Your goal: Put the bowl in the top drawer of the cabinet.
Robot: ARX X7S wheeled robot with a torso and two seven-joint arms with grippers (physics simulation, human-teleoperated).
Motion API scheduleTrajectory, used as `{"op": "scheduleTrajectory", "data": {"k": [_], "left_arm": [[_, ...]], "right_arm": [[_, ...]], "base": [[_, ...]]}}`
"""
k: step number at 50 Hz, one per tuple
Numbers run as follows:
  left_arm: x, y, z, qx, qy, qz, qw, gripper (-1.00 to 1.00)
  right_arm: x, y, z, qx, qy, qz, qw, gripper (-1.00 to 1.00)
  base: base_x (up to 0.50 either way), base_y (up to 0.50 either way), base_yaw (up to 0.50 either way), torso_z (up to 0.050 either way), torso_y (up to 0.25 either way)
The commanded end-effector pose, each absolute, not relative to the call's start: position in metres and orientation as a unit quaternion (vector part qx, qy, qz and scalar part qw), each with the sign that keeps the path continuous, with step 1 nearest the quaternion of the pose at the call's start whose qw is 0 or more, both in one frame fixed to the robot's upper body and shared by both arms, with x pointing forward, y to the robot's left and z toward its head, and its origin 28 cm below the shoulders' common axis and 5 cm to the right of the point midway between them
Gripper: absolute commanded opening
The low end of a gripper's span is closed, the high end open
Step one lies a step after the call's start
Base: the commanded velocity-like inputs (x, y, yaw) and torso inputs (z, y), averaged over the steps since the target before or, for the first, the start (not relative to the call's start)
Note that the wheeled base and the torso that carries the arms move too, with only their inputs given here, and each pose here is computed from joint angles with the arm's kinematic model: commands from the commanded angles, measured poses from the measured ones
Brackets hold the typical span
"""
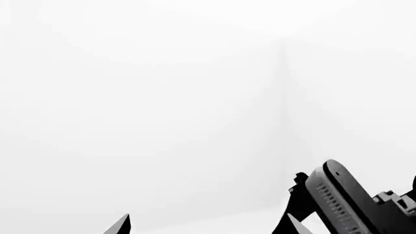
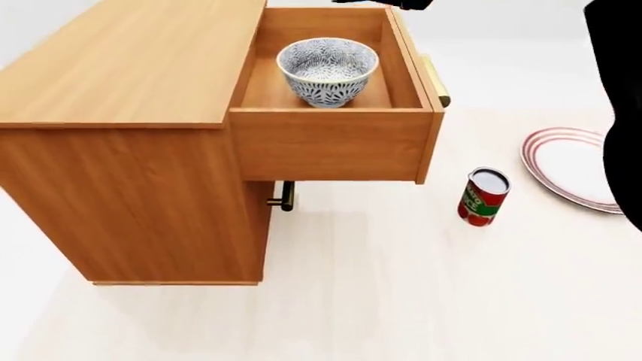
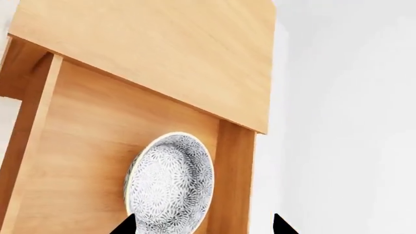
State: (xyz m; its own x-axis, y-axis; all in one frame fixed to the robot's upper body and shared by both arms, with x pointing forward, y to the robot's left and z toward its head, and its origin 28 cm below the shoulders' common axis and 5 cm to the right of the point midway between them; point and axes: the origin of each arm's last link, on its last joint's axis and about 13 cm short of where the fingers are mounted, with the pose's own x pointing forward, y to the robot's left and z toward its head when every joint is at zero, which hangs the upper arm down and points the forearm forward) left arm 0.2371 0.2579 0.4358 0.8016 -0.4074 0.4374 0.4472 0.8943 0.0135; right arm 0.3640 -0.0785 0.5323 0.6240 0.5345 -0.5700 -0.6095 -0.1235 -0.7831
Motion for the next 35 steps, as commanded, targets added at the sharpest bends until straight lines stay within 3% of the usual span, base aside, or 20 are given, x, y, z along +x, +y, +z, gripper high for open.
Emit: {"op": "scheduleTrajectory", "data": {"k": [1, 14, 35], "left_arm": [[0.242, 0.257, 0.433, -0.056, -0.219, -0.228, 0.947, 1.00], [0.248, 0.260, 0.426, -0.073, -0.211, -0.223, 0.949, 1.00], [0.235, 0.269, 0.429, -0.105, -0.224, -0.197, 0.949, 1.00]], "right_arm": [[0.362, -0.090, 0.536, -0.582, -0.014, 0.428, 0.692, 1.00], [0.361, -0.122, 0.528, -0.510, -0.060, 0.407, 0.755, 1.00], [0.282, -0.168, 0.473, -0.402, -0.148, 0.350, 0.833, 1.00]], "base": [[0.00, 0.00, 0.00, 0.000, 0.137], [0.00, 0.00, 0.00, 0.000, 0.137], [0.00, 0.00, 0.00, 0.000, 0.137]]}}
